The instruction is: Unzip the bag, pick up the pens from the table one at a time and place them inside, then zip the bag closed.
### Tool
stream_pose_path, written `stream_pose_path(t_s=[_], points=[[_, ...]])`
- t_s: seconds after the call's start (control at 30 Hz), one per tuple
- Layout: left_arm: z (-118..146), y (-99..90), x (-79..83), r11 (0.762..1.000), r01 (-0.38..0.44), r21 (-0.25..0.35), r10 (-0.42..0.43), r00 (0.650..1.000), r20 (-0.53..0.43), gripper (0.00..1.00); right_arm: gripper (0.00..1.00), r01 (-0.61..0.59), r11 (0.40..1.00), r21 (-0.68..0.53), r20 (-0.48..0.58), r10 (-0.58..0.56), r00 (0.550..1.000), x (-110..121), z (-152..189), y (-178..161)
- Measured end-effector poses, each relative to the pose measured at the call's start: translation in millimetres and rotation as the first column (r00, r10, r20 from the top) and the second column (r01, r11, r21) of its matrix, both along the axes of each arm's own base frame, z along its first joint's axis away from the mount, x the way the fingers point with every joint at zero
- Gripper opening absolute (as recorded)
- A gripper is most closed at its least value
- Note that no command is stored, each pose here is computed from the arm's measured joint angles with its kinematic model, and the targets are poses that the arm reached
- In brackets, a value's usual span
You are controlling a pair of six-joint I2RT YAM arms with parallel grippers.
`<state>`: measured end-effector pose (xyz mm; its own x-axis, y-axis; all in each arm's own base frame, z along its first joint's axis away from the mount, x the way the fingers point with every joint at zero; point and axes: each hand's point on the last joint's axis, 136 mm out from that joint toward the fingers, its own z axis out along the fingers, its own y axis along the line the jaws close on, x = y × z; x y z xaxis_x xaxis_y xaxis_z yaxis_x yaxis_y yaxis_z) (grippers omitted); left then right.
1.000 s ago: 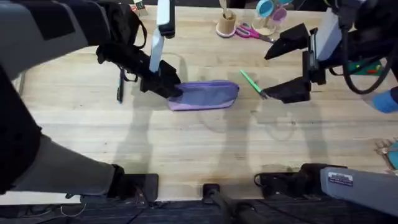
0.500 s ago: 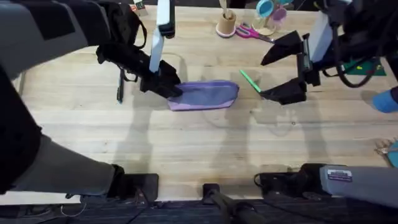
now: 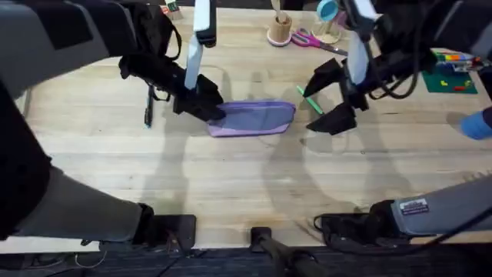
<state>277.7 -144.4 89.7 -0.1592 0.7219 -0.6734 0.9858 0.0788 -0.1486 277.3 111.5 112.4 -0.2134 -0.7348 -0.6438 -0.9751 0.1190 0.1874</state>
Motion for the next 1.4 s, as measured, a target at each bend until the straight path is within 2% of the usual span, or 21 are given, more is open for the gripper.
stream_pose_path(t_s=[0.17,0.5,0.73,0.87,0.97,1.1,1.17,1.3,1.4], points=[[-0.1,0.0,0.0,1.000,0.000,0.000,0.000,1.000,0.000,0.042,0.995,-0.039,0.999,0.000,-0.013,0.039,0.999,0.5,-10.7,10.8],[0.0,-0.1,0.0,1.000,0.000,0.000,0.000,1.000,0.000,0.042,0.995,-0.070,0.998,0.000,0.032,0.070,0.997,7.0,-13.6,20.1],[-0.1,0.0,0.0,1.000,0.000,0.000,0.000,1.000,0.000,0.042,0.953,-0.075,0.997,0.002,0.046,0.074,0.996,9.4,-13.6,22.0],[0.0,-0.1,0.0,1.000,0.000,0.000,0.000,1.000,0.000,0.042,0.900,-0.075,0.997,0.003,0.048,0.074,0.996,9.8,-13.6,22.0],[0.0,0.0,0.0,1.000,0.000,0.000,0.000,1.000,-0.001,0.042,0.808,-0.075,0.997,0.003,0.050,0.074,0.996,10.1,-13.6,22.1],[-0.1,-0.1,0.3,1.000,0.000,0.000,0.000,1.000,0.001,0.042,0.795,-0.080,0.997,0.004,0.040,0.080,0.996,9.0,-15.8,23.7],[0.0,-0.1,0.6,1.000,0.000,0.000,0.000,1.000,0.003,0.042,0.724,-0.085,0.996,0.006,0.026,0.085,0.996,7.8,-19.2,25.3],[-0.1,0.0,0.8,1.000,0.000,0.000,0.000,1.000,0.003,0.042,0.451,-0.088,0.996,0.006,0.017,0.088,0.996,8.5,-23.8,26.1],[-0.1,-0.1,0.8,1.000,0.000,0.000,0.000,1.000,0.004,0.042,0.092,-0.087,0.996,0.006,0.016,0.087,0.996,8.6,-24.0,26.0]])
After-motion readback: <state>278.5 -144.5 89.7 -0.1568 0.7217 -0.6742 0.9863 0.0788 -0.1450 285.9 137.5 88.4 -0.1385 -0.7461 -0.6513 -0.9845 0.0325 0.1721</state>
